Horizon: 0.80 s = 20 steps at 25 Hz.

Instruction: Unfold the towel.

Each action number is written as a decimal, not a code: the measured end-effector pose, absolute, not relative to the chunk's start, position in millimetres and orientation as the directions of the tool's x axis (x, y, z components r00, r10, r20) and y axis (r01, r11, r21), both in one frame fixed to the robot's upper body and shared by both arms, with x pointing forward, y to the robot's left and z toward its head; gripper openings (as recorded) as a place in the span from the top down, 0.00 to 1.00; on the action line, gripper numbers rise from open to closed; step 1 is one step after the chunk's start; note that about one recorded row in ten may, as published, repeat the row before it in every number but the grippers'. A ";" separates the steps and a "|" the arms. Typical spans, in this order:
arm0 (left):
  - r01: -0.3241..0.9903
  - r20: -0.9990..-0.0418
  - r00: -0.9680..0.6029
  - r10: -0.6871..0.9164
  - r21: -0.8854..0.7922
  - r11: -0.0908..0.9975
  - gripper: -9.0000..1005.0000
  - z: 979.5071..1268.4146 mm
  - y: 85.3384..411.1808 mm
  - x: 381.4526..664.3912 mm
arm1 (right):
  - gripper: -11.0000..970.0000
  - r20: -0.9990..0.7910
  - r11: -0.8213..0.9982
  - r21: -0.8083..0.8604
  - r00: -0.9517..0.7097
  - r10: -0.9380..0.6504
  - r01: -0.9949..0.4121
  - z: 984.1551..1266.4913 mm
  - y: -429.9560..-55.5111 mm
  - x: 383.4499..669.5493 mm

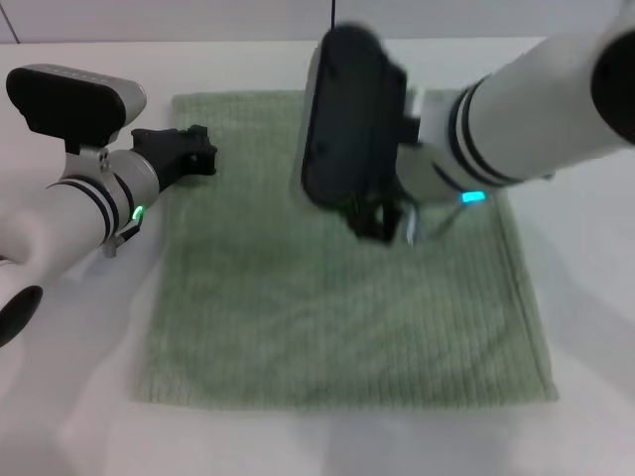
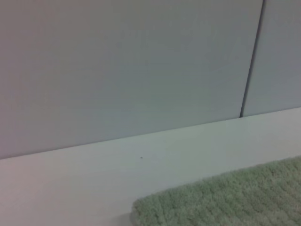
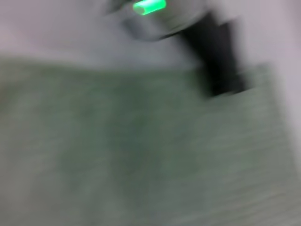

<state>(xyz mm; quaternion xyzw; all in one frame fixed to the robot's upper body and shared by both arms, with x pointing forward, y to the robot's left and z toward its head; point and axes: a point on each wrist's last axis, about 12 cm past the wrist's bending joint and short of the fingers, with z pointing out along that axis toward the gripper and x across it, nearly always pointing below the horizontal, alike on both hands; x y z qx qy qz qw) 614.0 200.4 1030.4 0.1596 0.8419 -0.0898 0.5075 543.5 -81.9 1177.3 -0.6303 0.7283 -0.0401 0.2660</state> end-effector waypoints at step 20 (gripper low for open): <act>0.319 -0.979 0.034 -0.203 -0.182 0.930 0.89 1055.3 252.1 560.3 | 0.74 -0.843 0.715 -0.531 0.195 -0.501 -0.455 1183.1 -133.7 568.4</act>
